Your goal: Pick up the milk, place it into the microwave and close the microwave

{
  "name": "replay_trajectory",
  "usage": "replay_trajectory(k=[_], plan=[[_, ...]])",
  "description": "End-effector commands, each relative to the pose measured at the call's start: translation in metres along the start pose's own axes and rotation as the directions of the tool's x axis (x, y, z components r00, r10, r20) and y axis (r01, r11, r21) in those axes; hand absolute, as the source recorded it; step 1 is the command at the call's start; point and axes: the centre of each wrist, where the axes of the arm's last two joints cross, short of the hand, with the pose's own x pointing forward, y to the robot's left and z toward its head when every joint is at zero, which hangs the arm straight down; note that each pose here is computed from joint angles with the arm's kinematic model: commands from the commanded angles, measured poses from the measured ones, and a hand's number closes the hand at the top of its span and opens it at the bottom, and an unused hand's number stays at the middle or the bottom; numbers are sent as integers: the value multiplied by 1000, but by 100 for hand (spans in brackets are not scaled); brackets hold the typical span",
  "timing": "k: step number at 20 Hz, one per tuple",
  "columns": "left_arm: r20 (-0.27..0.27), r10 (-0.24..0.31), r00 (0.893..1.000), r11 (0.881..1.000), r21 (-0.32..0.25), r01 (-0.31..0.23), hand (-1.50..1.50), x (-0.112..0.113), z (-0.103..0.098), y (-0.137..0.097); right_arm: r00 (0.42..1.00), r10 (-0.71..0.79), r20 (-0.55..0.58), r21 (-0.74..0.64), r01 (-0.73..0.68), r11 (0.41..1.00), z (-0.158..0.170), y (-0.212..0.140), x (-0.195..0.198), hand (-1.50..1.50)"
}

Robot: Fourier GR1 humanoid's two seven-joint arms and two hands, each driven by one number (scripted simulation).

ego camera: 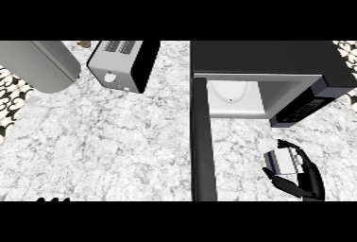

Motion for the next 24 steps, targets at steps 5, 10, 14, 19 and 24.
replay_trajectory(k=[5,10,14,19,24], plan=[[-5,12,1000,1000,-1,-12,-150,17,5,-2,989,109,101,-88,-100,991,-16,4,1,150],[8,25,1000,1000,-9,-24,-150,-3,1,5,984,47,174,-105,-29,994,-30,14,3,150],[1,8,1000,1000,-9,-8,-150,-16,0,-8,982,21,188,-125,2,992,-53,43,11,150],[1,20,1000,1000,-3,-20,-150,-11,4,-3,981,4,192,-164,28,986,-66,46,15,150],[4,17,1000,1000,12,-17,-150,-14,11,-4,975,4,220,-145,29,989,-61,44,19,150]])
